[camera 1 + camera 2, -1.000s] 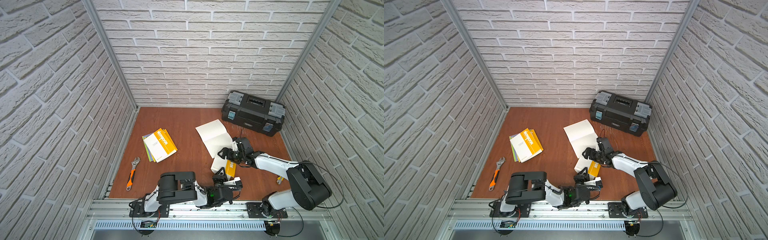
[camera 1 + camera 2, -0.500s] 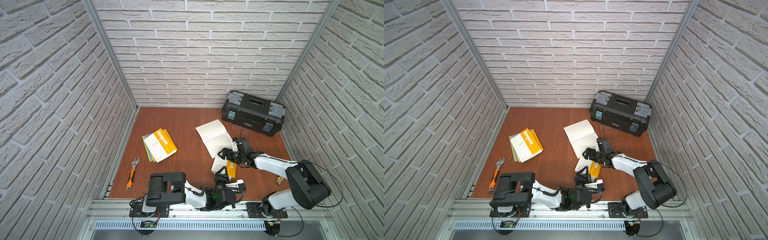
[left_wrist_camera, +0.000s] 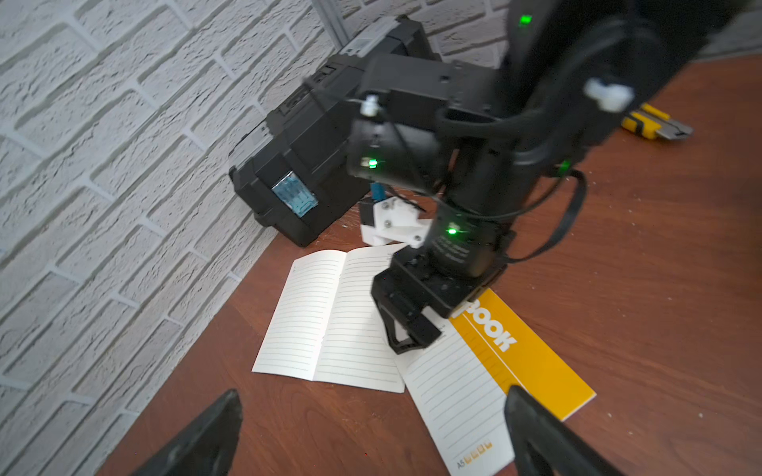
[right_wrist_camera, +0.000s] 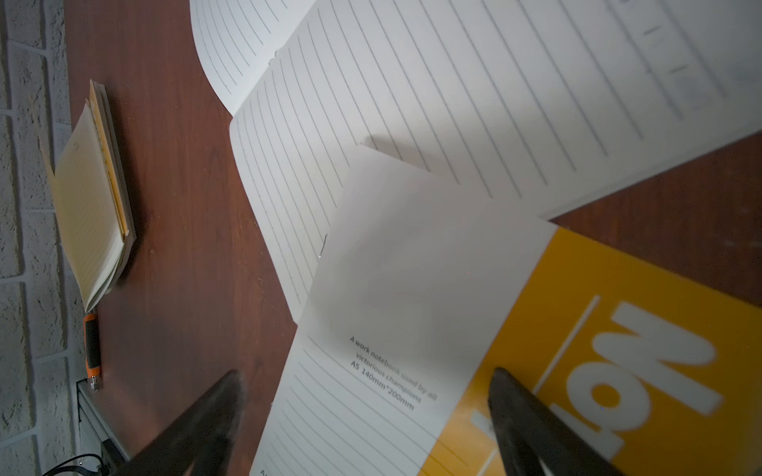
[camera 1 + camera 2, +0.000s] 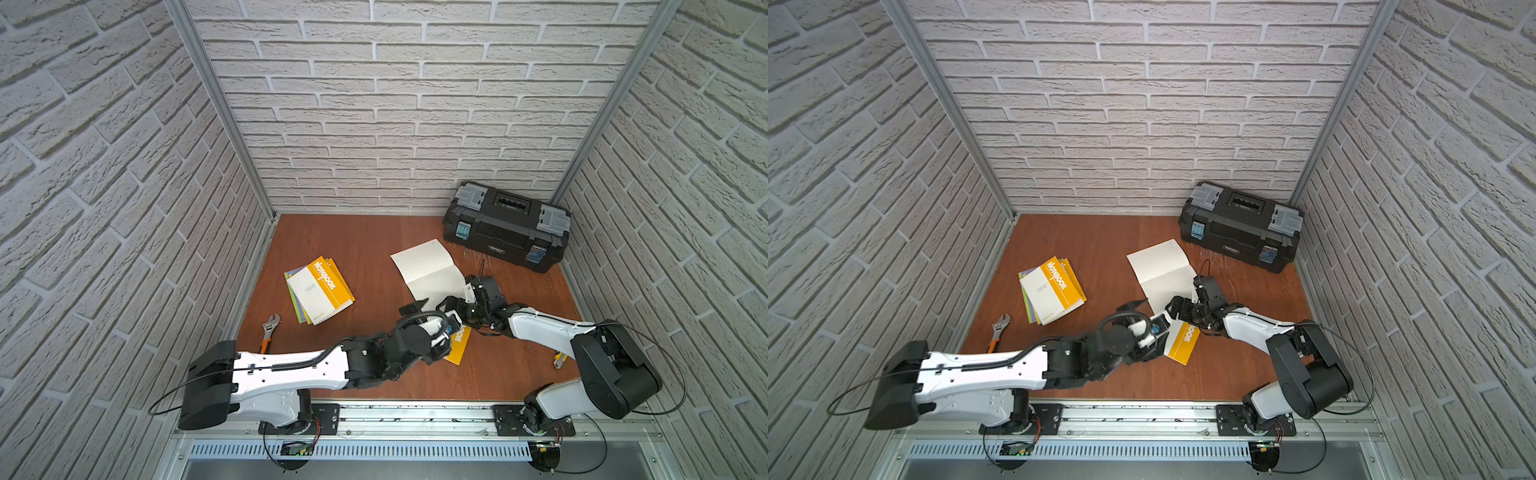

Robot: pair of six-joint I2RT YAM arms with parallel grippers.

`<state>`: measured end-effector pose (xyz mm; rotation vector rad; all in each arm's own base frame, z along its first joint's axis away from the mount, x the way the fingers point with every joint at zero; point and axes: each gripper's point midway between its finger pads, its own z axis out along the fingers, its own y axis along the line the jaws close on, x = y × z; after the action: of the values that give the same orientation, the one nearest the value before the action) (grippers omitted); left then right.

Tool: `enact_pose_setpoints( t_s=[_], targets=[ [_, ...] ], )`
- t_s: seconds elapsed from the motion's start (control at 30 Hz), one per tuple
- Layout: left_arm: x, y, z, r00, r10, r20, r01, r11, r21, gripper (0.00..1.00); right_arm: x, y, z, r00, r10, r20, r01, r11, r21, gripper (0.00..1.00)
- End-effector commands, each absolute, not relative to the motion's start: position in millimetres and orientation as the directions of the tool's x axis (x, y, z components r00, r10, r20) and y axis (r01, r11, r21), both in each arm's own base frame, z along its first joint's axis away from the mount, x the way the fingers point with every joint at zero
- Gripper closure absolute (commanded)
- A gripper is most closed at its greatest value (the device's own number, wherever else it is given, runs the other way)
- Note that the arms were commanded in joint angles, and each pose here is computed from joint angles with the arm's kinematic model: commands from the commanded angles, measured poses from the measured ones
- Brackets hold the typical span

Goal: Close the notebook
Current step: Close the notebook at the center of the board, then pick up the notebook from the center of the board.

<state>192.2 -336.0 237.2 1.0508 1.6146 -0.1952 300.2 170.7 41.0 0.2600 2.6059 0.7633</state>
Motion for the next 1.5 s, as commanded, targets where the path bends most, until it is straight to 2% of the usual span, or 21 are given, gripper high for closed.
enact_pose_setpoints(
  t_s=[0.0, 0.17, 0.23, 0.3, 0.33, 0.4, 0.67, 0.83, 1.03, 1.13, 1.47],
  targets=[
    [198.5, -318.3, 225.5, -0.172, 0.399, -0.901, 0.796, 0.595, 0.111, 0.02, 297.0, 169.3, 42.7, -0.894, 0.286, -0.346, 0.057, 0.836, 0.545, 0.08],
    [233.8, -295.1, 218.3, -0.462, 0.211, -0.861, 0.745, 0.62, -0.248, 0.02, 297.2, 170.3, 41.4, -0.896, 0.282, -0.343, 0.054, 0.836, 0.546, 0.08],
    [248.3, -290.0, 202.0, -0.614, 0.142, -0.776, 0.667, 0.62, -0.414, 0.03, 297.4, 170.8, 41.3, -0.896, 0.281, -0.344, 0.051, 0.834, 0.549, 0.08],
    [262.9, -287.1, 182.0, -0.767, 0.037, -0.64, 0.54, 0.575, -0.614, 0.09, 297.6, 170.9, 40.6, -0.895, 0.281, -0.346, 0.049, 0.834, 0.549, 0.08],
    [266.8, -289.4, 175.8, -0.817, -0.01, -0.577, 0.488, 0.522, -0.7, 0.13, 296.9, 170.9, 40.3, -0.896, 0.279, -0.346, 0.048, 0.834, 0.549, 0.08],
    [273.9, -293.8, 168.9, -0.862, -0.071, -0.502, 0.417, 0.462, -0.783, 0.16, 296.0, 170.7, 39.6, -0.897, 0.276, -0.344, 0.047, 0.835, 0.548, 0.08],
    [285.7, -311.2, 139.9, -0.957, -0.132, -0.256, 0.185, 0.402, -0.897, 0.18, 297.2, 171.5, 42.6, -0.897, 0.271, -0.349, 0.039, 0.835, 0.548, 0.08],
    [285.7, -308.2, 98.9, -0.983, -0.153, -0.101, 0.015, 0.483, -0.876, 0.26, 297.9, 171.8, 41.7, -0.897, 0.271, -0.349, 0.04, 0.835, 0.548, 0.08],
    [279.6, -315.2, 86.9, -0.99, -0.123, -0.066, -0.003, 0.494, -0.869, 0.35, 297.0, 172.1, 40.3, -0.899, 0.267, -0.346, 0.037, 0.836, 0.548, 0.07],
    [277.0, -318.8, 81.5, -0.993, -0.099, -0.057, 0.0, 0.498, -0.867, 0.42, 297.2, 173.2, 39.2, -0.901, 0.267, -0.342, 0.038, 0.833, 0.552, 0.07],
    [266.3, -337.8, 56.9, -0.999, -0.045, -0.021, -0.004, 0.505, -0.863, 0.48, 295.8, 172.7, 36.6, -0.902, 0.27, -0.336, 0.043, 0.832, 0.553, 0.07]
  ],
)
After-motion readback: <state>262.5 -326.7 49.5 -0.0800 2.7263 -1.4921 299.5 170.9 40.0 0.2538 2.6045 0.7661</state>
